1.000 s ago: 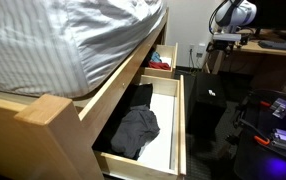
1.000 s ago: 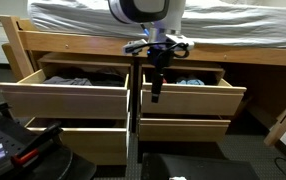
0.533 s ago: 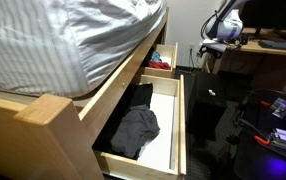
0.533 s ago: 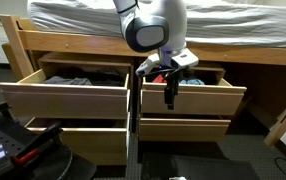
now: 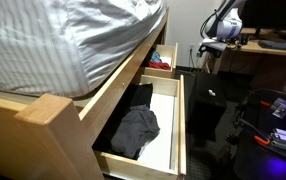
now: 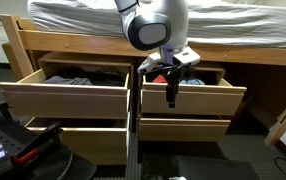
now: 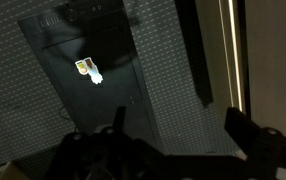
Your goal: Close the two upper drawers
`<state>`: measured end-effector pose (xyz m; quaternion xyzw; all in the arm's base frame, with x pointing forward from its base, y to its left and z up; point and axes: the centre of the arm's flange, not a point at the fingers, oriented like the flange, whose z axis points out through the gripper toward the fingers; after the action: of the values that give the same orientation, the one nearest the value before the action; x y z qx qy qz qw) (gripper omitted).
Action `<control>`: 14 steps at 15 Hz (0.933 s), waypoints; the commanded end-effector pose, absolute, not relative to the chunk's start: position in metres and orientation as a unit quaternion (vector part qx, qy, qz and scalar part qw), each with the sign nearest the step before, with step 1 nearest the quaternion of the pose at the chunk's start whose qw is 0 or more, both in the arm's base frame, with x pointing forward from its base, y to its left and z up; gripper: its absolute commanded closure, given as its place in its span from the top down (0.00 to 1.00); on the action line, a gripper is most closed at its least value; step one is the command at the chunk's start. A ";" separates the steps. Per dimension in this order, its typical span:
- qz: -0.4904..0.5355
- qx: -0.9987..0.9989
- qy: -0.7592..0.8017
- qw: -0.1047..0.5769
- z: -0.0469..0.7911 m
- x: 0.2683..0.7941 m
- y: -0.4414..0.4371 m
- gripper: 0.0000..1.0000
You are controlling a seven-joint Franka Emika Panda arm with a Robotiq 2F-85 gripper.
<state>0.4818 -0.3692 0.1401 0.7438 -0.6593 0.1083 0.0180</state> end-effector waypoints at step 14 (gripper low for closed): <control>0.050 0.838 -0.543 0.001 0.043 0.539 -0.373 1.00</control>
<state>0.5313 -0.3896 0.0512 0.8153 -0.5784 0.0258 0.0089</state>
